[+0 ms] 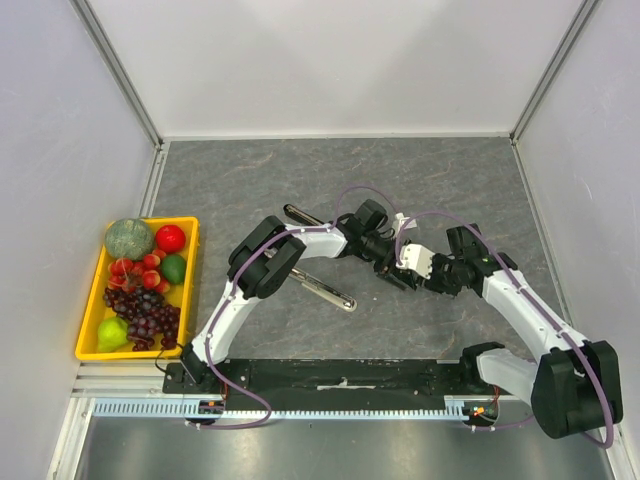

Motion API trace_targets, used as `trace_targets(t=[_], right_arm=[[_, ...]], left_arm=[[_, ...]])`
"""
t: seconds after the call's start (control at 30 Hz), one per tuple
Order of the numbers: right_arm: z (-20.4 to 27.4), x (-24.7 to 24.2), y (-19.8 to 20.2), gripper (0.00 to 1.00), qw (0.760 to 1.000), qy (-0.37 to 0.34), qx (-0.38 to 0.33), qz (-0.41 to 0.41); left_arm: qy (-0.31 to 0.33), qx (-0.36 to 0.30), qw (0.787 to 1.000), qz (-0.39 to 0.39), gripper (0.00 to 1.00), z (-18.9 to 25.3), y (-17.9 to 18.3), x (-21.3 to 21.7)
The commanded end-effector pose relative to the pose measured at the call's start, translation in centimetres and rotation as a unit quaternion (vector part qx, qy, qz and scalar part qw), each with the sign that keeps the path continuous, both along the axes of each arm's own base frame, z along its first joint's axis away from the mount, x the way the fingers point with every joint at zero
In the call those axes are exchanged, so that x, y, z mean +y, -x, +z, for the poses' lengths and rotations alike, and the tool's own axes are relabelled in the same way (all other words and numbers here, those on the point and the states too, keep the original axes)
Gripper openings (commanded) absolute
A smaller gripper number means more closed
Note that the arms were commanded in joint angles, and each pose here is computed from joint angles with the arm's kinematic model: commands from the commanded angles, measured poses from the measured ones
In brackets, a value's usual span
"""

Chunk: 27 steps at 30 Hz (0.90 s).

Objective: Load the staples into the stapler
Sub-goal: Place the staple box at the center of the board.

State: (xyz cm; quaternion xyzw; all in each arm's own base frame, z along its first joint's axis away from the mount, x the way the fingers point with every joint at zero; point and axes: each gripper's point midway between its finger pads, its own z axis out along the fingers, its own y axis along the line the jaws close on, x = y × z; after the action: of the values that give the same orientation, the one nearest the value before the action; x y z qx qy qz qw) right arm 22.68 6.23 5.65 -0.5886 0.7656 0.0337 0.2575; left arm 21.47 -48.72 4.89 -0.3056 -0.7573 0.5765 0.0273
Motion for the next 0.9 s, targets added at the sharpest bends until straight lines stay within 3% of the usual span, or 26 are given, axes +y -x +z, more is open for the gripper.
trace_targets(t=[0.0, 0.2, 0.4, 0.6, 0.87], right_arm=[[1.0, -0.4, -1.4, 0.45, 1.000, 0.014, -0.023, 0.006], [1.1, 0.3, -1.4, 0.54, 1.000, 0.002, -0.002, 0.015], [3.8, 1.4, -2.4, 0.66, 0.998, -0.046, -0.031, 0.000], [4.4, -1.5, -3.3, 0.67, 0.996, -0.047, -0.045, -0.064], [2.6, -5.1, -3.7, 0.63, 0.978, -0.109, 0.014, -0.176]], left_arm=[[0.051, -0.008, 0.999, -0.012, 0.78, 4.1, -0.2, -0.2], [0.067, -0.023, 0.998, -0.001, 0.81, 5.4, -1.6, 0.7], [0.073, -0.026, 0.997, -0.003, 0.83, 5.9, -1.4, 1.0], [0.074, -0.052, 0.996, -0.011, 0.90, 6.1, -1.6, 0.6], [0.040, -0.184, 0.982, -0.036, 0.94, 5.7, -2.9, -1.2]])
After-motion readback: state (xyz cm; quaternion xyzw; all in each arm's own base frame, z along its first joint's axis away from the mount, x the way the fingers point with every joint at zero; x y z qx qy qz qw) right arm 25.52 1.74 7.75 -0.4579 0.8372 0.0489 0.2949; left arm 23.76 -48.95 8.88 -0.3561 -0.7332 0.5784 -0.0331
